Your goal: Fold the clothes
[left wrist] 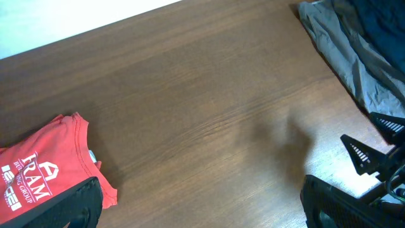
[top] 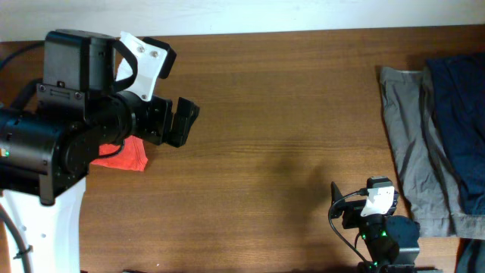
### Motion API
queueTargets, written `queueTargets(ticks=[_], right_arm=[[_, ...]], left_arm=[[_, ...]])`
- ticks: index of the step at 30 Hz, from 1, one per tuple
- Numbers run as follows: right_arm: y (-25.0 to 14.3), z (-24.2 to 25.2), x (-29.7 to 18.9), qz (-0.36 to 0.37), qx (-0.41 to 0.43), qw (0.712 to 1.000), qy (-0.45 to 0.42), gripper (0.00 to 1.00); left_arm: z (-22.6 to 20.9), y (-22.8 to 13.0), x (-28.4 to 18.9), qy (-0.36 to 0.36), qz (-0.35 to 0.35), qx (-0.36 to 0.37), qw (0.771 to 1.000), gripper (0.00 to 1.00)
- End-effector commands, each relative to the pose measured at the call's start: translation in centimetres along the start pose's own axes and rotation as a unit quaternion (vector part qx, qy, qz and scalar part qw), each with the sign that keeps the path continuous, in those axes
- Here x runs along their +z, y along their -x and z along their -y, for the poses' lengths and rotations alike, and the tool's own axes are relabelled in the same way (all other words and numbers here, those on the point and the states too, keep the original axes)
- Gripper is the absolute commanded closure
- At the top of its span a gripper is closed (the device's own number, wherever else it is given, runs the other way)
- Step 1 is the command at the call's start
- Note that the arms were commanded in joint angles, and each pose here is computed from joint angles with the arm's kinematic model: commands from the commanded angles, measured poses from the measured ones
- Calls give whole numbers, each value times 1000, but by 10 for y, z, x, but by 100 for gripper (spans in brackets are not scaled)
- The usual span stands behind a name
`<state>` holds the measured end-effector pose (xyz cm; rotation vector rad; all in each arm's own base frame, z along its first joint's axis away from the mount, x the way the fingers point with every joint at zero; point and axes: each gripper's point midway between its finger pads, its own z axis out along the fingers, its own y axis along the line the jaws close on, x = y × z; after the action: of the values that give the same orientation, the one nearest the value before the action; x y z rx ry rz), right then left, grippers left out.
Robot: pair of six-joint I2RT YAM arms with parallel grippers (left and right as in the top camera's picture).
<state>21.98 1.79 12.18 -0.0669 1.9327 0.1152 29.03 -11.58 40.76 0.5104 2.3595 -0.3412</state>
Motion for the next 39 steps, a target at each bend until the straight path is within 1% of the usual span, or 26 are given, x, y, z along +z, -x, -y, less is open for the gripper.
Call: queueTargets(ticks=[1,18,21,22,24,27,30,32,35,39], right_arm=[[-1,-3,0,3,3,1000,7,1],[-1,-3,0,3,3,1000,7,1],[-1,-3,0,3,3,1000,7,1],[-1,-3,0,3,3,1000,7,1],[-1,-3,0,3,3,1000,7,1],[-1,-3,0,3,3,1000,7,1],[-1,-3,0,3,3,1000,7,1],[-1,-3,0,3,3,1000,7,1],[-1,-3,0,3,3,1000,7,1],[-1,-3,0,3,3,1000,7,1]], left_arm=[[4,0,0,-9,1,-5,1000,1],[4,0,0,-9,1,-5,1000,1],[2,-6,-1,-1,-11,1,1000,1],[-9,-1,-5,32,4,10,999,1],[-16,14,-11,54,40,17,998,1],[-20,31,-24,75,99,25,992,1],[-25,34,-32,85,137,24,987,1],[-35,27,-35,101,164,17,981,1],[-53,1,-30,128,181,1,975,1],[-73,-49,-14,161,206,-18,965,0]])
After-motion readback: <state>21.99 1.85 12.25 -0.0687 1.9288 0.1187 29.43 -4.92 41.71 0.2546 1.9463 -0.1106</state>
